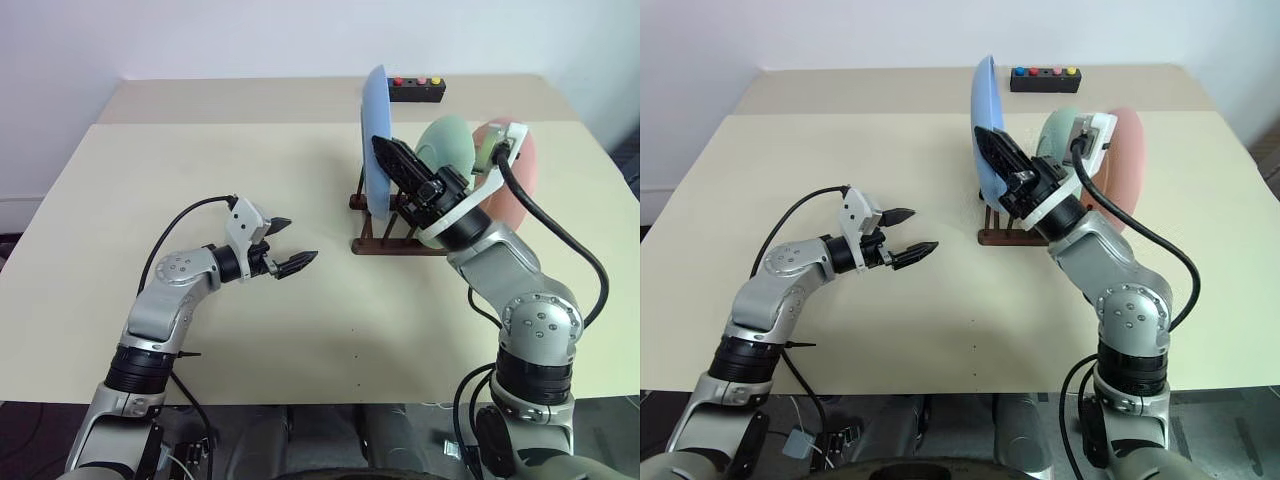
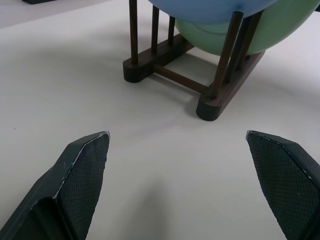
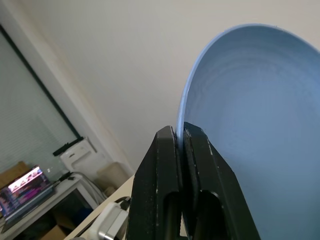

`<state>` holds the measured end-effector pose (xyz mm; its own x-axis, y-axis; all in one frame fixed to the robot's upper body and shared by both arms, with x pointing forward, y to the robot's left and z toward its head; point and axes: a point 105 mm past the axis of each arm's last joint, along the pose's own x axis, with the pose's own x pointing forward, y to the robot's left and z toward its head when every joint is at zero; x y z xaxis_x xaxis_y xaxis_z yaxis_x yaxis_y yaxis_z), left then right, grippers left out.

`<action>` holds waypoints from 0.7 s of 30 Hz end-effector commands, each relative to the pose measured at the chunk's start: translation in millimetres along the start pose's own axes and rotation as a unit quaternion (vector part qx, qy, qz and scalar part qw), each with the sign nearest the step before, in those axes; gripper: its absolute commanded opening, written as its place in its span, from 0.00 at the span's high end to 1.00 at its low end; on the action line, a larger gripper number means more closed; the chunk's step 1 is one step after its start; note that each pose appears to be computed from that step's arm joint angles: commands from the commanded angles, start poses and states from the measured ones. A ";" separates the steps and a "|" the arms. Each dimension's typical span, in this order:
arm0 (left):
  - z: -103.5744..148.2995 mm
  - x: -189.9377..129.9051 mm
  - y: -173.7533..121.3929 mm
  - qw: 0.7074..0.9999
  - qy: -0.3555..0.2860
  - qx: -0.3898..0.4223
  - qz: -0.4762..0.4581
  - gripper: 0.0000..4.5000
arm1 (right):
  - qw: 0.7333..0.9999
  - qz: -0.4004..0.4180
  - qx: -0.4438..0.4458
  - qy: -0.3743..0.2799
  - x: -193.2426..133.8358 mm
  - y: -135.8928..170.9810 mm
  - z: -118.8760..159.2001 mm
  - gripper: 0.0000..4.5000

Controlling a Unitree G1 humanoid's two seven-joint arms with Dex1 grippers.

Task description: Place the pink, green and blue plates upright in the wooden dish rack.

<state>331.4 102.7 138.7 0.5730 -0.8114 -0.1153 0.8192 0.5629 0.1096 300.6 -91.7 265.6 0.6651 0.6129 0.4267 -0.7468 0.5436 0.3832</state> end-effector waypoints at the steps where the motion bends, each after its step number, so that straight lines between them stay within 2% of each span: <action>1: 10.6 0.8 -4.2 1.000 -0.015 0.019 -0.009 0.01 | 0.999 0.024 -0.009 -0.026 -1.5 11.5 13.0 1.00; 17: 10.8 1.5 -4.1 1.000 -0.014 0.022 -0.008 0.01 | 1.000 -0.009 0.002 -0.006 -6.4 -2.9 -0.5 1.00; 21: 10.7 1.2 -4.0 1.000 -0.014 0.022 -0.008 0.00 | 1.000 -0.015 0.001 -0.004 -8.1 -5.5 -1.7 0.71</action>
<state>330.5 100.0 136.9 0.5651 -0.8159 -0.1222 0.8247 0.5548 0.1095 302.0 -96.5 252.5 0.6960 0.5968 0.3993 -0.7176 0.5575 0.4175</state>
